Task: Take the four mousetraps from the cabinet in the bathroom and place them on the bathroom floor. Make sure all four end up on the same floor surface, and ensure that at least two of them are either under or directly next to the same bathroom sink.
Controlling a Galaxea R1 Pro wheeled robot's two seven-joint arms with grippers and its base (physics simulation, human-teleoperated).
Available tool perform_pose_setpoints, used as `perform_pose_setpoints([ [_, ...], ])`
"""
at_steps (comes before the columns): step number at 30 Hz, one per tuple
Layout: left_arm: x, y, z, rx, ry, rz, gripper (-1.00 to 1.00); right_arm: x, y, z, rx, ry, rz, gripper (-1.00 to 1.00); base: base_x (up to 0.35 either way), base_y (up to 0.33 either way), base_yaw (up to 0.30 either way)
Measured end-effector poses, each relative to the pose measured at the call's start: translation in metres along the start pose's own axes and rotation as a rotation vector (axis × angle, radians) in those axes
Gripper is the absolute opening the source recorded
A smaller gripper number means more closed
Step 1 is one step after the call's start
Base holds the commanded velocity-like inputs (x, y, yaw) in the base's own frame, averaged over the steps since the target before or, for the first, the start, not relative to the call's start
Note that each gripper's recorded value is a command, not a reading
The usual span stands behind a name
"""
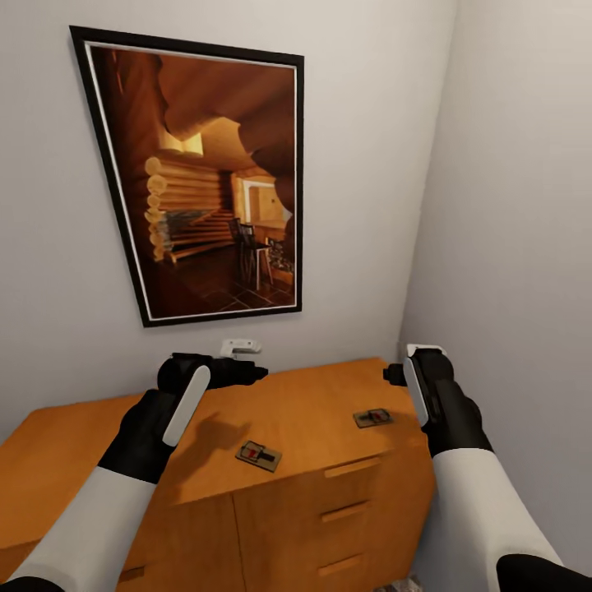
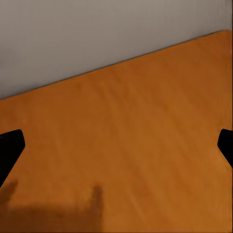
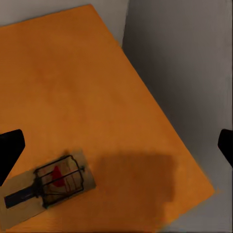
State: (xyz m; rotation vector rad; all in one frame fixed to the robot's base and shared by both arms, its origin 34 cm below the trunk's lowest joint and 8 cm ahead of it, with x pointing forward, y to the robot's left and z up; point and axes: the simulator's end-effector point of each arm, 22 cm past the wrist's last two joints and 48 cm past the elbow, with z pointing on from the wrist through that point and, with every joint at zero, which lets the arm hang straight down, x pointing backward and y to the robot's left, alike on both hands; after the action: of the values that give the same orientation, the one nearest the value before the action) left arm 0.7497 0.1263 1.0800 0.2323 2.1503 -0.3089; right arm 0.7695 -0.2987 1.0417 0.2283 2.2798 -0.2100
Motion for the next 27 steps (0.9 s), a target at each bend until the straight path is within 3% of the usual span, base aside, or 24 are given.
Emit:
perform_pose_setpoints([
  [7,0.0002,-0.0003,0.0001,0.001,0.001,0.001,1.0,0.0,0.0022,-0.0005,-0.002,0.0,-0.002,1.0,0.0,0.0,-0.214],
  [17,0.0004,-0.0004,0.0001,0.002,0.001,-0.001,1.0,-0.0002,0.0055,-0.0012,-0.005,-0.002,-0.007,1.0,0.001,0.009,-0.037],
  [27,0.0003,-0.0016,-0.0002,0.007,0.001,-0.002,1.0,-0.0002,0.0069,-0.0016,-0.009,-0.002,-0.007,1.0,0.091,0.229,-0.003],
])
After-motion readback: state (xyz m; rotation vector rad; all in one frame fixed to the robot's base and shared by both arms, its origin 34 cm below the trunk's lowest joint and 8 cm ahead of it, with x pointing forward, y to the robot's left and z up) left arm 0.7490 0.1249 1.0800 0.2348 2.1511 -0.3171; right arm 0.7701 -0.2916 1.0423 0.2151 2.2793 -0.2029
